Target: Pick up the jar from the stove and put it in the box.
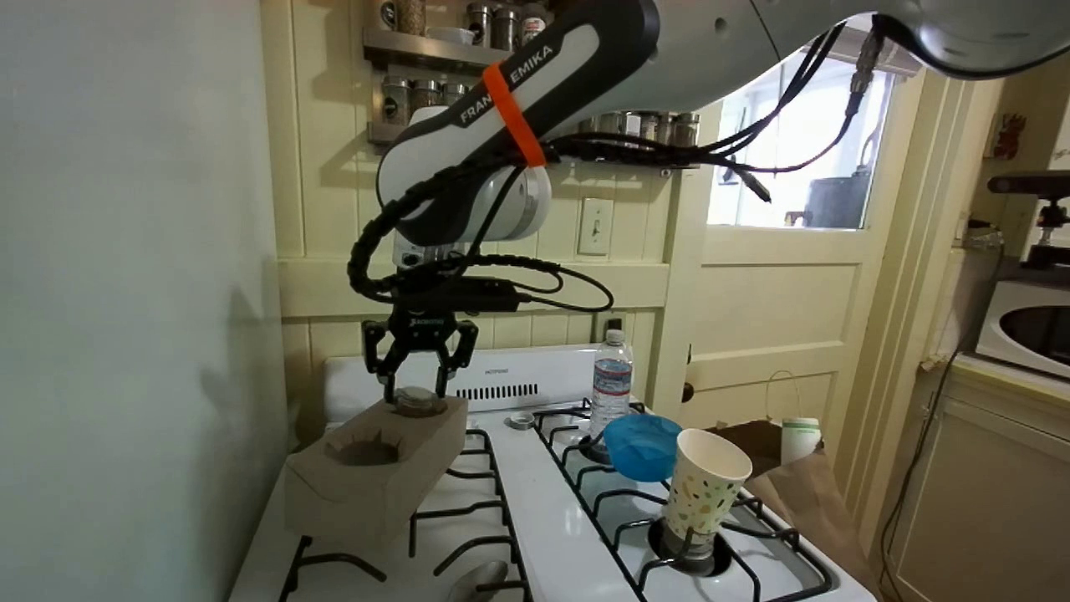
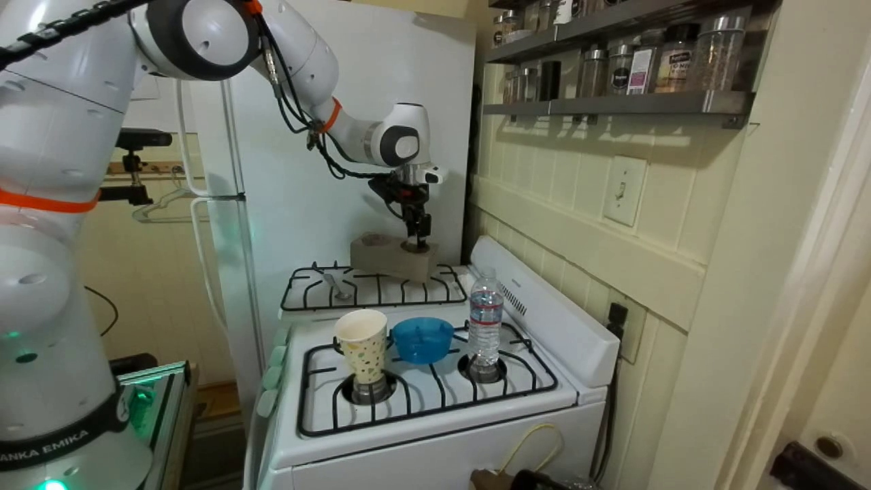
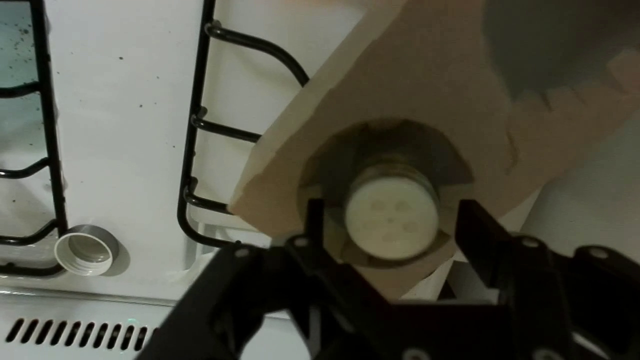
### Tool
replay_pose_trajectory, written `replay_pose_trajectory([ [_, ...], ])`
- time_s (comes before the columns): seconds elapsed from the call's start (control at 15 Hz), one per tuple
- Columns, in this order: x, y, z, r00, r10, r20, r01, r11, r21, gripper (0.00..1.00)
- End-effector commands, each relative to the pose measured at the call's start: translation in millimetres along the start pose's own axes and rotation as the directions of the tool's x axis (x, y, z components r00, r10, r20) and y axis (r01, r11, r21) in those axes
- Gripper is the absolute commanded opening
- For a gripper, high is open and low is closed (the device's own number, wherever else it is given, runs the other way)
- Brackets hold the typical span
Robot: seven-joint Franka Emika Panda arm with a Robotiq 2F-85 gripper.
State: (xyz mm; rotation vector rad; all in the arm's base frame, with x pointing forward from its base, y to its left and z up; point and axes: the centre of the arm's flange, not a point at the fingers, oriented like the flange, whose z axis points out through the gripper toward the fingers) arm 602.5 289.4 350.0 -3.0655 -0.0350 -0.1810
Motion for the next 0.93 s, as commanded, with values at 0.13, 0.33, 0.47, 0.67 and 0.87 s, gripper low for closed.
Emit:
replay_pose_trajectory([
  [0.13,4.2,-2.9,-3.6,1.000,0.013,-0.003,-0.013,1.000,-0.014,1.00],
  [0.33,9.7,4.3,-15.7,0.999,0.029,-0.016,-0.029,1.000,0.003,1.00],
  [0.47,16.7,17.5,-28.4,0.998,0.052,-0.033,-0.052,0.999,-0.001,1.00],
  [0.67,31.6,55.7,-43.8,0.988,0.137,-0.066,-0.140,0.989,-0.041,1.00],
  [0.87,38.8,64.7,-44.2,0.988,0.133,-0.084,-0.135,0.991,-0.019,1.00],
])
